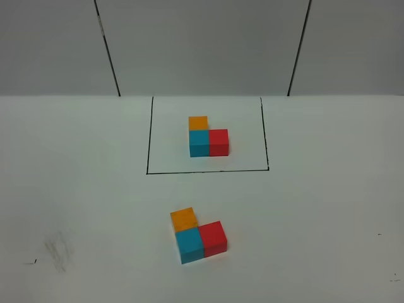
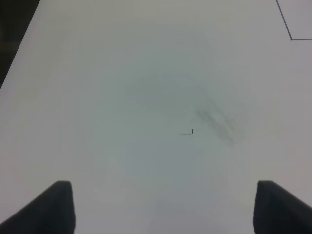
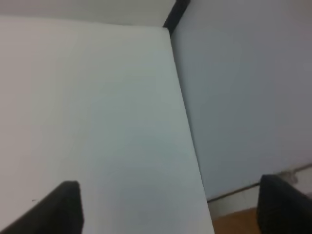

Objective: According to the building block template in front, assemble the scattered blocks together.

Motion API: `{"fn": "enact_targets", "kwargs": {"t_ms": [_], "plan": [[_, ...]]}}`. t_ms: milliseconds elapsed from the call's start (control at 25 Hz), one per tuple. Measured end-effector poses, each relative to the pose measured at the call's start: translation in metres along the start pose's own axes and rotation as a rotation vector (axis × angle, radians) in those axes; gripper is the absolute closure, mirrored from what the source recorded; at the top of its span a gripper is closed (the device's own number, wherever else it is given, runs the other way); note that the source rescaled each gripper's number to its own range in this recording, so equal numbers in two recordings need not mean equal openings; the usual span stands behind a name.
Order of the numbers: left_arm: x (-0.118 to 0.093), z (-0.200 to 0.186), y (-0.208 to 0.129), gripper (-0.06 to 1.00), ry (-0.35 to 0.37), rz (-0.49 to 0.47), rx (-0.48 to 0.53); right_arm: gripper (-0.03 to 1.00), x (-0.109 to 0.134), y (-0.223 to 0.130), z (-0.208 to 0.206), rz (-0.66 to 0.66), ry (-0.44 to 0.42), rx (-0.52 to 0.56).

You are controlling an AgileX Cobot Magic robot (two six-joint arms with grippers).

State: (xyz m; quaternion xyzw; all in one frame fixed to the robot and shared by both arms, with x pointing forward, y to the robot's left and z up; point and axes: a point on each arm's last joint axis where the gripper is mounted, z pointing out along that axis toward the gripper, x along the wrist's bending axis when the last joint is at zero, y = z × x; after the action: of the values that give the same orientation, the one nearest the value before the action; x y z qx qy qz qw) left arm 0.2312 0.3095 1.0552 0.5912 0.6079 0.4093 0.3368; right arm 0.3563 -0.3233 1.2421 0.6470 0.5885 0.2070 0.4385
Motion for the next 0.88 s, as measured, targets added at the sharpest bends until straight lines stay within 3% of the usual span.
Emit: {"fn": "enact_targets", "kwargs": {"t_ms": [160, 320, 600, 880], "plan": [[0.0, 0.0, 0.0, 0.15, 0.0, 0.0, 0.0, 0.39, -0.018, -0.061, -0.053, 0.11, 0.053, -0.132], [0.0, 0.0, 0.0, 0.15, 0.0, 0.0, 0.0, 0.39, -0.018, -0.115, -0.073, 0.154, 0.135, -0.197], [0.0, 0.0, 0.0, 0.15, 0.0, 0.0, -0.001, 0.39, 0.006, -0.171, -0.064, 0.123, 0.325, -0.185], [0.0, 0.0, 0.0, 0.15, 0.0, 0.0, -0.001, 0.39, 0.024, -0.202, -0.033, 0.073, 0.359, -0.211]]}}
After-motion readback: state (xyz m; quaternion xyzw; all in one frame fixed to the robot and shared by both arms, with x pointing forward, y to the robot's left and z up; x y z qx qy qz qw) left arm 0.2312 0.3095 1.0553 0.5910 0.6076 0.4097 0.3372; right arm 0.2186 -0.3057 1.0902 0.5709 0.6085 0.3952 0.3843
